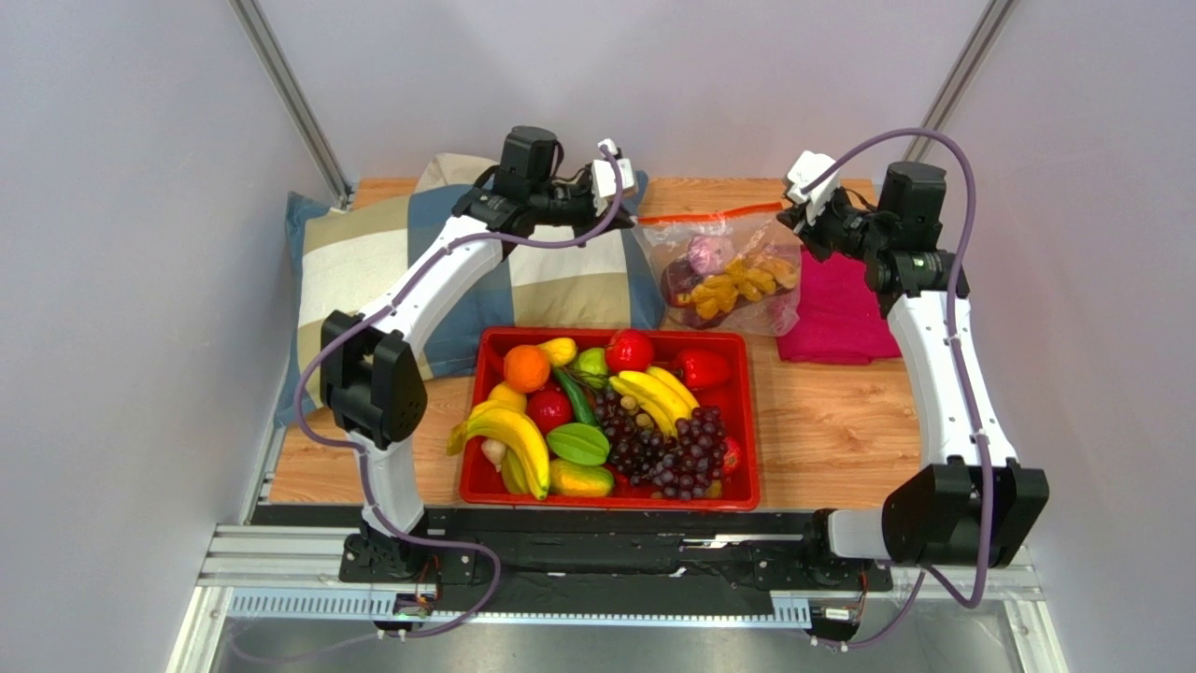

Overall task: Place the food in the zip-top bag and seal the zipper
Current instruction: Zip the zipper food storage bag at the center of the board, then place the zipper food storage bag at the center of the board, then reset both arms

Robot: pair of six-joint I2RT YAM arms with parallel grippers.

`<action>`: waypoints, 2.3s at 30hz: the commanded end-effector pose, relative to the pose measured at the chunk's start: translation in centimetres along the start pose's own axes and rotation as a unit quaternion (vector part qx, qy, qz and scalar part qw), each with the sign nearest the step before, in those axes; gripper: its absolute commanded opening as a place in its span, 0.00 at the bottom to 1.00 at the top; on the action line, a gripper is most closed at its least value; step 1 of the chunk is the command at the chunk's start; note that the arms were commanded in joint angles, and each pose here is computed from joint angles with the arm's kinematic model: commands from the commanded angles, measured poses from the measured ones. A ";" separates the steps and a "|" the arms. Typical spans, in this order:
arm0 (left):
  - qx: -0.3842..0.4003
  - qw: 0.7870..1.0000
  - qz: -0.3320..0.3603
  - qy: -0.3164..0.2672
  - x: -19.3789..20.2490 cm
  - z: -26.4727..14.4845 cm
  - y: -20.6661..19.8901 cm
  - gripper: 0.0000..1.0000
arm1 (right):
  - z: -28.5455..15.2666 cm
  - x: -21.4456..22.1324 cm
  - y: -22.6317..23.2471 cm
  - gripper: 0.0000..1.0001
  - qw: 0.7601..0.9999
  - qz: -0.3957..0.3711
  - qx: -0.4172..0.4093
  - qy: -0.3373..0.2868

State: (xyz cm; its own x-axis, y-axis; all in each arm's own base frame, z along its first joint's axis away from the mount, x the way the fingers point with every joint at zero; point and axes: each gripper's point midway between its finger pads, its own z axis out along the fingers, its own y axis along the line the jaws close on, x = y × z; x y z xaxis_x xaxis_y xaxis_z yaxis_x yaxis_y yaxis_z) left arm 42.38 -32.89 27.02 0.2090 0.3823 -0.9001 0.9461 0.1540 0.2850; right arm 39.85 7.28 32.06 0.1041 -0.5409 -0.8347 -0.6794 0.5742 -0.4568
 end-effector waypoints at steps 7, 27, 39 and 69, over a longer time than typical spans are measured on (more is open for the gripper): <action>-0.086 0.995 0.028 -0.044 -3.9 2.3 5.4 0.00 | 2.0 -0.9 -7.0 0.00 0.995 -0.044 0.082 -0.037; 0.131 0.990 0.035 0.042 4.6 1.8 -12.9 0.00 | -2.4 13.5 13.2 0.29 0.983 -0.024 -0.142 0.114; 0.083 0.996 -0.004 0.019 -1.5 -3.1 -12.6 0.81 | -6.7 6.4 12.5 1.00 0.993 0.025 -0.082 0.079; -0.311 0.825 -0.460 0.102 7.4 -27.8 -1.2 0.99 | 3.7 5.9 -0.6 1.00 0.877 0.467 0.084 0.071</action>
State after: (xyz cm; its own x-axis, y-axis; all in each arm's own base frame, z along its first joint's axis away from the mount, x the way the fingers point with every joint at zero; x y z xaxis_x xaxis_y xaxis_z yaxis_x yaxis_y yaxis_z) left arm 37.61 -5.14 26.40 -0.7059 -0.0367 -0.7074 0.3448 0.8545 -0.3884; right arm 42.15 5.92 24.68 -0.5920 0.1211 -0.7968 -0.3002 0.8844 0.3574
